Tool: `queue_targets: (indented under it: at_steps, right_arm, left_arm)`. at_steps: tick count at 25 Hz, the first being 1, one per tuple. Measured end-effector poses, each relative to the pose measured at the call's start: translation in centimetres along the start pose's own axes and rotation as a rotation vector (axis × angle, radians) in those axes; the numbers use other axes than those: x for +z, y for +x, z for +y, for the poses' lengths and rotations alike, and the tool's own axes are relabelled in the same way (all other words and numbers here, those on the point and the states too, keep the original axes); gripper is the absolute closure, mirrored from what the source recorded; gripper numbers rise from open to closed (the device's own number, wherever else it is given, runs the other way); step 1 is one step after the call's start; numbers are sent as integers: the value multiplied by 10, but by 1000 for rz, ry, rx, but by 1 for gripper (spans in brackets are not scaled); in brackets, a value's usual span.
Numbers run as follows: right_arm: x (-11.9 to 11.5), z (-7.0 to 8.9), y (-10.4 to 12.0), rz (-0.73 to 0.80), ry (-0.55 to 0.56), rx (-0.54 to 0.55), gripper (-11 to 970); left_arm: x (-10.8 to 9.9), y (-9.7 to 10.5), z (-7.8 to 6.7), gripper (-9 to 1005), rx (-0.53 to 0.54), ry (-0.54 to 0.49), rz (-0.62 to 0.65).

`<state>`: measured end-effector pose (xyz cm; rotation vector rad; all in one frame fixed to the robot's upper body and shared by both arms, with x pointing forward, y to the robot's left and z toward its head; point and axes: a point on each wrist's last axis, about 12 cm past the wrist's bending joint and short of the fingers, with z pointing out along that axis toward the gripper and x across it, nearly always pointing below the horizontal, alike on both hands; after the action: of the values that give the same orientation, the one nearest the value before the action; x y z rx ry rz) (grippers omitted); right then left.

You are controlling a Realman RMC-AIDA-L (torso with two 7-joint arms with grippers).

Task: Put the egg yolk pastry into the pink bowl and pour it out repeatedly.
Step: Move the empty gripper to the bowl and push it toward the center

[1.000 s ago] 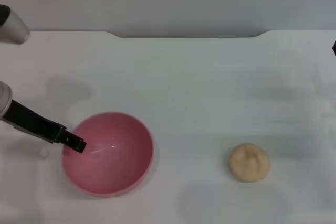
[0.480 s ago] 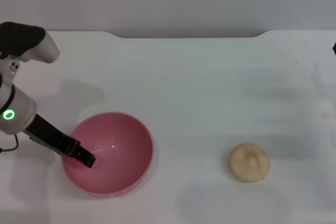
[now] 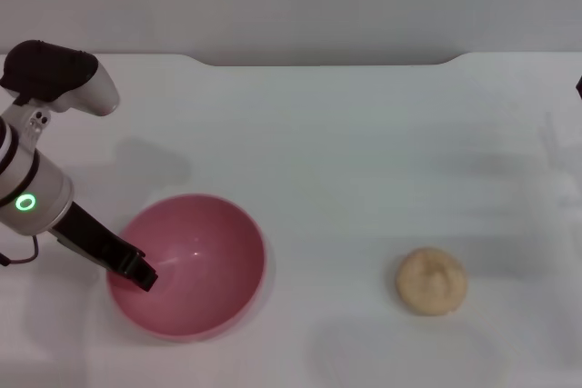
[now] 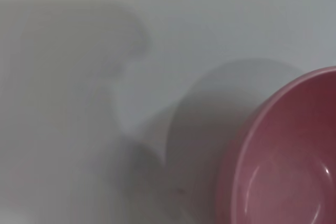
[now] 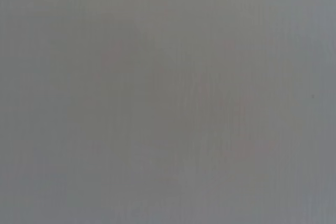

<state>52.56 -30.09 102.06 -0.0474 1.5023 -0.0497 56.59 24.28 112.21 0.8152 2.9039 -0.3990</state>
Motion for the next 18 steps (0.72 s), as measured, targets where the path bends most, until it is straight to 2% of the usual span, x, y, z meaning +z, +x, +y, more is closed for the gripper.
queue_targets:
  at_steps: [4,11,12,14,18]
  right_arm:
    - [0,0,0,1,-1,1,304]
    - [0,1,0,2,-3,15,305]
    - [2,2,0,5,-6,68,304]
    - [3,3,0,11,-8,106,304]
    - [21,1,-4,45,-60,314,304]
  left_arm:
    - [-1,-1,-1,671,3,0,0]
    - [-1,-2,-2,816,6,0,-2]
    - [-2,-3,-2,837,8,-1,-4]
    - [-2,-3,-2,878,7,-2,-8]
    - [-9,-7,-1,958,-8,-5,-49]
